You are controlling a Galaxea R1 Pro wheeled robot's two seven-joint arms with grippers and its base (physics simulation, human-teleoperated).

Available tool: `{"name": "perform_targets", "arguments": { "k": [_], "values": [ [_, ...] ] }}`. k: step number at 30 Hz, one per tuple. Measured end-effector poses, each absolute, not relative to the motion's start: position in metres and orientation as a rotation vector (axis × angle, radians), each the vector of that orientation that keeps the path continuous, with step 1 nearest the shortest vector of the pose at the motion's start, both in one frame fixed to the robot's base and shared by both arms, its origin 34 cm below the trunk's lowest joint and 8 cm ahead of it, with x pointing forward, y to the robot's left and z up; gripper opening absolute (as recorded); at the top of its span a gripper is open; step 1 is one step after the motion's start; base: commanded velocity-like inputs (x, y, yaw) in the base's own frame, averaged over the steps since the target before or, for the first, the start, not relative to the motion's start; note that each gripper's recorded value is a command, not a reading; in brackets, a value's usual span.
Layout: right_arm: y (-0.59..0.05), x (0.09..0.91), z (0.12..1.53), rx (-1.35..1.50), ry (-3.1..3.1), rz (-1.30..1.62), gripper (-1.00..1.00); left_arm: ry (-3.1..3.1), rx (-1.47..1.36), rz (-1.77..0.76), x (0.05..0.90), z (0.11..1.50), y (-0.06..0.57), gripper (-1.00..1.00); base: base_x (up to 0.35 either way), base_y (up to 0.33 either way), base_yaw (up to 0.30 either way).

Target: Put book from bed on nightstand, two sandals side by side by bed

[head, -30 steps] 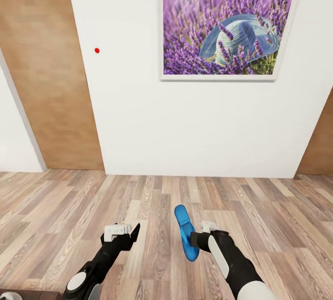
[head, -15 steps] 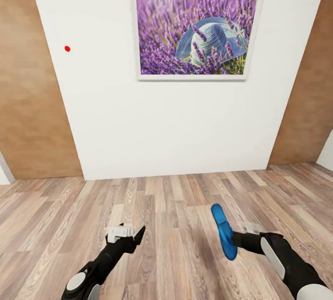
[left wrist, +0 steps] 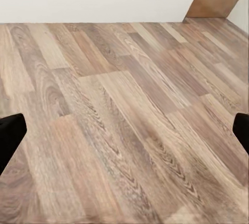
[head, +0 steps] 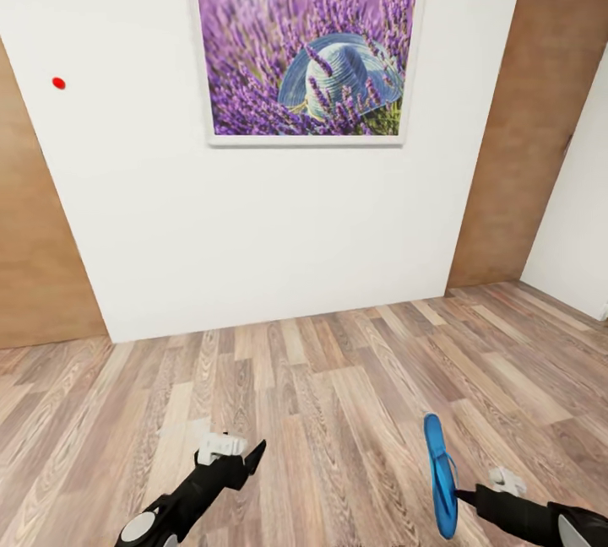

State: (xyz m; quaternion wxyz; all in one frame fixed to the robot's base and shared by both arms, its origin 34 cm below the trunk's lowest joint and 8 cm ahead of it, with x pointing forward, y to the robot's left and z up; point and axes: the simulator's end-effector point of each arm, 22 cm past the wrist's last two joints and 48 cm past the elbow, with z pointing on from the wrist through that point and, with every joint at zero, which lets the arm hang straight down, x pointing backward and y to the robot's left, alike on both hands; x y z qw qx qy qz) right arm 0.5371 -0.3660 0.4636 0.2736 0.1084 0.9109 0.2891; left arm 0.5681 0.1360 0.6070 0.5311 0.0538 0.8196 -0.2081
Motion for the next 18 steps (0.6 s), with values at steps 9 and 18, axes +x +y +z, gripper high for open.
{"name": "perform_targets", "arguments": {
  "k": [9, 18],
  "values": [
    [-0.379, 0.513, 0.44, 0.306, 2.449, 0.72, -1.0, 2.045, 0.232, -0.701, 0.53, 0.557, 0.159, 1.0, 0.0, 0.0, -0.258],
    [-0.381, 0.509, 0.435, 0.306, 2.443, 0.699, -1.0, 2.064, 0.016, -0.723, 0.52, 0.533, 0.242, 1.0, 0.0, 0.0, -0.218]
  ]
}}
